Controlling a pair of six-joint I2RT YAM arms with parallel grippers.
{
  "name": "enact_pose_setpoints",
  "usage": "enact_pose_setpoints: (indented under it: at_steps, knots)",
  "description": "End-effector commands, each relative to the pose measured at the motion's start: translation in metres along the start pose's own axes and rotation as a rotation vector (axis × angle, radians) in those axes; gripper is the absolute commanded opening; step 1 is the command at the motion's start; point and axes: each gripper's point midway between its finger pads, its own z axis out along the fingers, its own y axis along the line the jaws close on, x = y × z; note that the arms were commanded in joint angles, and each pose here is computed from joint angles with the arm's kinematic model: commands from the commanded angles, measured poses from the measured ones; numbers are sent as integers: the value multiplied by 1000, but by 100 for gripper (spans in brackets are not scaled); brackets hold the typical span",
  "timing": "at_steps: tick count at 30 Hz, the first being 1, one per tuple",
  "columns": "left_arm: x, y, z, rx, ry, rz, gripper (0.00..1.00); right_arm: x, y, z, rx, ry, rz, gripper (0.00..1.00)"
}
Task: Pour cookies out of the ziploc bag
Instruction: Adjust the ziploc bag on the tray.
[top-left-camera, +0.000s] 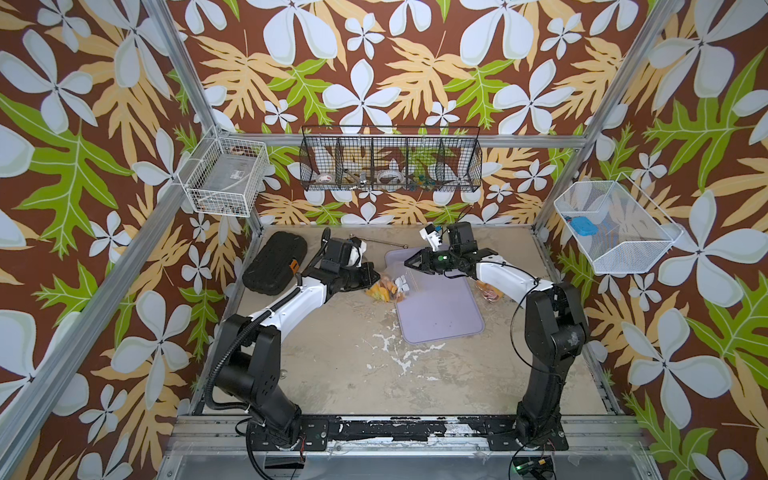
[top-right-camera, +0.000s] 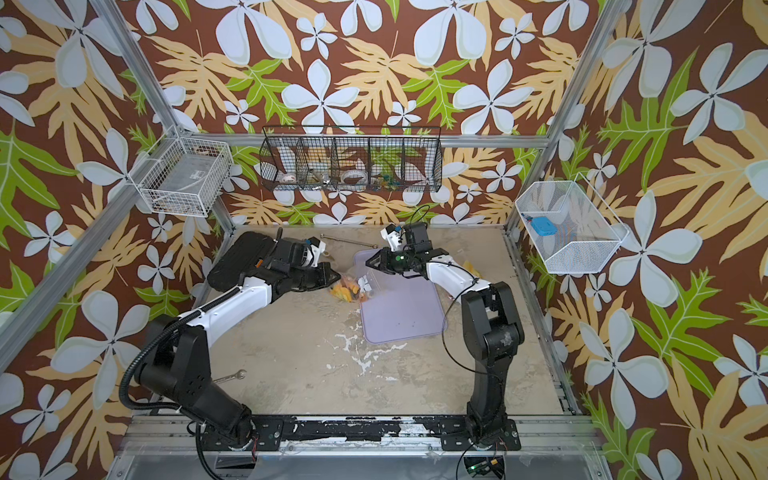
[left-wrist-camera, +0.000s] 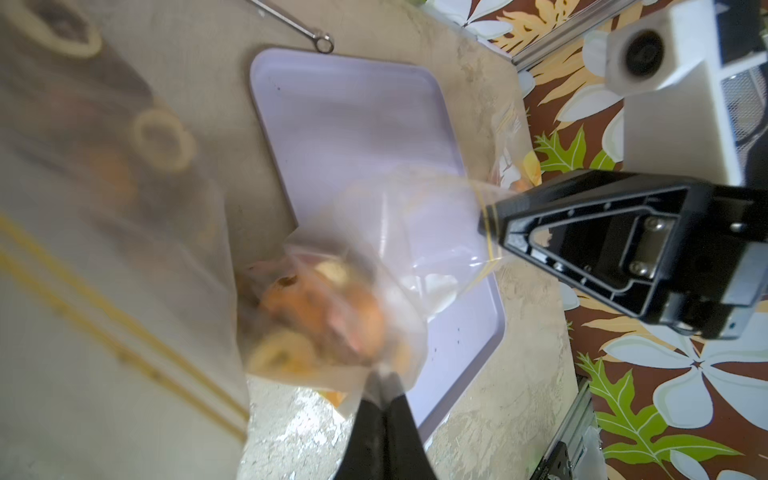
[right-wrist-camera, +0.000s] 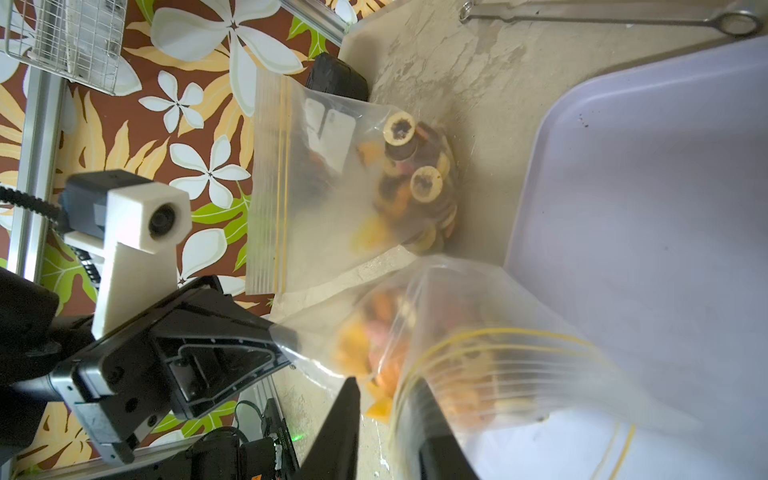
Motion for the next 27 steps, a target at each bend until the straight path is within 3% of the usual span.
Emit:
enact_pose_setpoints:
  at_steps: [1, 5, 14, 20, 22, 27]
  knots:
    - [-15, -10, 5, 40, -5, 28, 0, -15, 1, 1, -6, -12, 9, 25]
    - [-24, -10, 18, 56, 3, 16, 0, -23, -17, 9, 16, -10, 27, 25]
    - [-19, -5, 31, 59, 38, 11, 0, 0, -56, 10, 84, 13, 60, 25]
    - [-17, -8, 23, 49, 43, 41, 0, 12, -91, -38, 307, -83, 92, 29]
    - [-22, -12, 24, 50, 46, 51, 0, 13, -93, -58, 344, -127, 95, 34]
    - [-33, -22, 30, 43, 50, 78, 0, 13, -81, -81, 387, -180, 47, 70]
